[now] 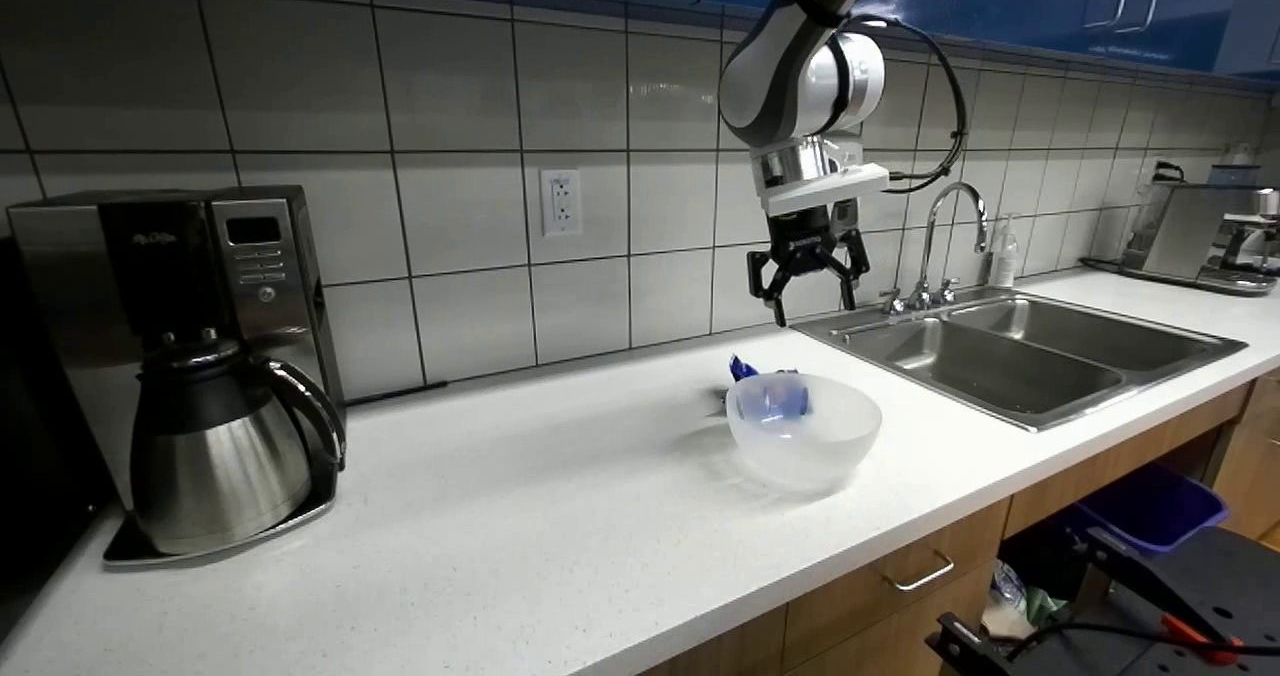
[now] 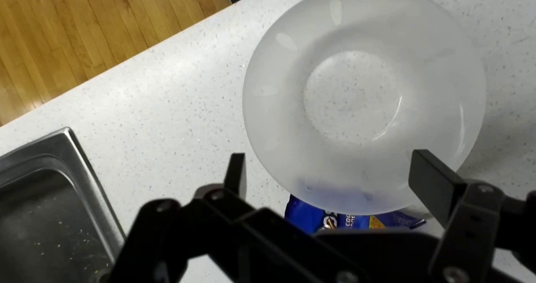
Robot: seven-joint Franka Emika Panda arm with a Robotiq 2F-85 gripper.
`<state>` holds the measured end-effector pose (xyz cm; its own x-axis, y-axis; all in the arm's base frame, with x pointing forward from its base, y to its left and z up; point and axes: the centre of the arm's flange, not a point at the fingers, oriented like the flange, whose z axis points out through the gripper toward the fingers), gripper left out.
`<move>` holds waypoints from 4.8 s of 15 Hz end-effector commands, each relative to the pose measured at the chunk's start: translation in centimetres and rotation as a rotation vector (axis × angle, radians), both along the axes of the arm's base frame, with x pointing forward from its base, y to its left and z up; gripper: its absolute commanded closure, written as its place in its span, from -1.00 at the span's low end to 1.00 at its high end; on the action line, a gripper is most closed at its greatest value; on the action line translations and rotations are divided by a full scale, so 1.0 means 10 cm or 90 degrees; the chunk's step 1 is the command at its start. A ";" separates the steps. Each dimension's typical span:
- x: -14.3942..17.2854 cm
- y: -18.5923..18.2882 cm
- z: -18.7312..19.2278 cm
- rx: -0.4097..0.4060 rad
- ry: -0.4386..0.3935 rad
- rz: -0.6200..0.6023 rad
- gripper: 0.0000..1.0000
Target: Pick up the blue Doritos packet and put it in the clear bowl
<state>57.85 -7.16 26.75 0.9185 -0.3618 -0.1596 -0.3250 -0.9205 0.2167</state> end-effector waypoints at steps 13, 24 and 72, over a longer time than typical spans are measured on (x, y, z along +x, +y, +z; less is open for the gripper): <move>0.91 -0.45 -0.63 -0.049 -0.090 -0.221 -1.00; 1.03 -0.53 -1.01 -0.043 -0.138 -0.312 -1.00; 1.01 -0.84 -0.44 -0.034 -0.219 -0.347 1.00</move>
<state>69.36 -15.42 18.99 0.6081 -0.7815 0.1397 -0.7935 -0.6036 0.0773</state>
